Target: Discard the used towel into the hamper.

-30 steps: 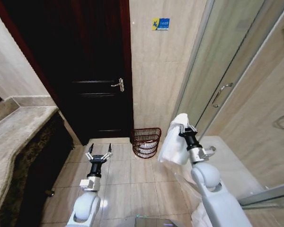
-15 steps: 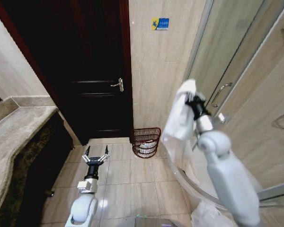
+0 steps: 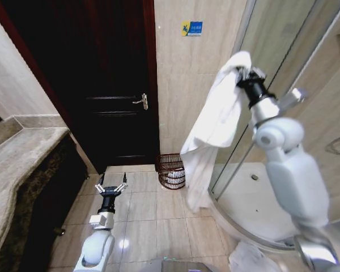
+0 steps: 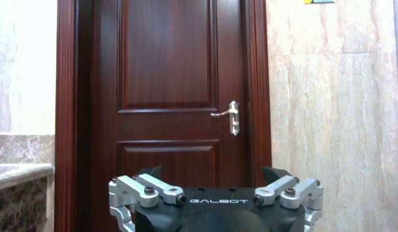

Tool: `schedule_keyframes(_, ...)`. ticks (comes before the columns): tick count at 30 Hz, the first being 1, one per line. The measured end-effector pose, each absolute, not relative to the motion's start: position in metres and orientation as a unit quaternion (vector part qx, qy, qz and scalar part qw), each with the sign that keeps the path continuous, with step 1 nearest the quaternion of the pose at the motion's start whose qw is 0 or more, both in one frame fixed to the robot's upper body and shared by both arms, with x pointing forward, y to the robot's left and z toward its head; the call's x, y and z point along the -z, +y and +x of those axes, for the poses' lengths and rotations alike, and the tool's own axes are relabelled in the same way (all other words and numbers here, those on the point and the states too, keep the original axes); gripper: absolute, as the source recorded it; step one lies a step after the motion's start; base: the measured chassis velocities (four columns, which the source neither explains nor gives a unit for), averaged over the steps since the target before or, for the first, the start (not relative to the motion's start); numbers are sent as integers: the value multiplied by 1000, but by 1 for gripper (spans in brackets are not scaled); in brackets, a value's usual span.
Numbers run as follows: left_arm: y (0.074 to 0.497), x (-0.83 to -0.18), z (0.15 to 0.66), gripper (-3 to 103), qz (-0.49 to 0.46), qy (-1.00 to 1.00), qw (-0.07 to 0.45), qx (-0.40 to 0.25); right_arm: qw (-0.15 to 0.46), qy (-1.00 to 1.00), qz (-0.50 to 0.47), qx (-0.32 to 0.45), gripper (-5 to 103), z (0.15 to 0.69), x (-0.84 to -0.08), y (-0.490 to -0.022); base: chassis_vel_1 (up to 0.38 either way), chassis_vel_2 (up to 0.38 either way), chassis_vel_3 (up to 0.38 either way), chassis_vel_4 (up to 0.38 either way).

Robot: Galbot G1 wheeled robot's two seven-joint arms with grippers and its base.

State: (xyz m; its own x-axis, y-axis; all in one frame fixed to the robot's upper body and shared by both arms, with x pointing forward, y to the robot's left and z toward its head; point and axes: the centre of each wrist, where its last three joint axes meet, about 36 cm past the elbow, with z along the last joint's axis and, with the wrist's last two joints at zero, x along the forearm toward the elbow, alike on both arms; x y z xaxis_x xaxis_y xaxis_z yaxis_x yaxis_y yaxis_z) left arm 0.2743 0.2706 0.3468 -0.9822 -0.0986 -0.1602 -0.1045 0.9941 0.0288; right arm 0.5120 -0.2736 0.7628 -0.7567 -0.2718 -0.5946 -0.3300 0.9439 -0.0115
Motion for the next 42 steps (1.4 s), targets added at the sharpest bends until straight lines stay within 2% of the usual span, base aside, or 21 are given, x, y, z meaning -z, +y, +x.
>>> schedule_keyframes(8,271,-354,274,100,-65,994,91,-14,341,923,-169,-51,5,585,-862,-246,0,0,0,0)
schedule_keyframes(19,267,-358,270,100,-66,989,129,16,353,924,-147,-11,5,634,-950,-240,0,0,0,0)
schedule_keyframes(26,269,-365,265,100,-71,987,141,17,357,924,-138,-13,5,662,-1016,-201,0,0,0,0)
schedule_keyframes(33,269,-370,269,100,-81,984,156,32,323,935,-149,-5,5,677,-1017,-159,0,0,0,0)
schedule_keyframes(42,279,-358,259,100,-85,983,160,30,275,953,-124,-11,5,711,-934,-171,0,0,0,0)
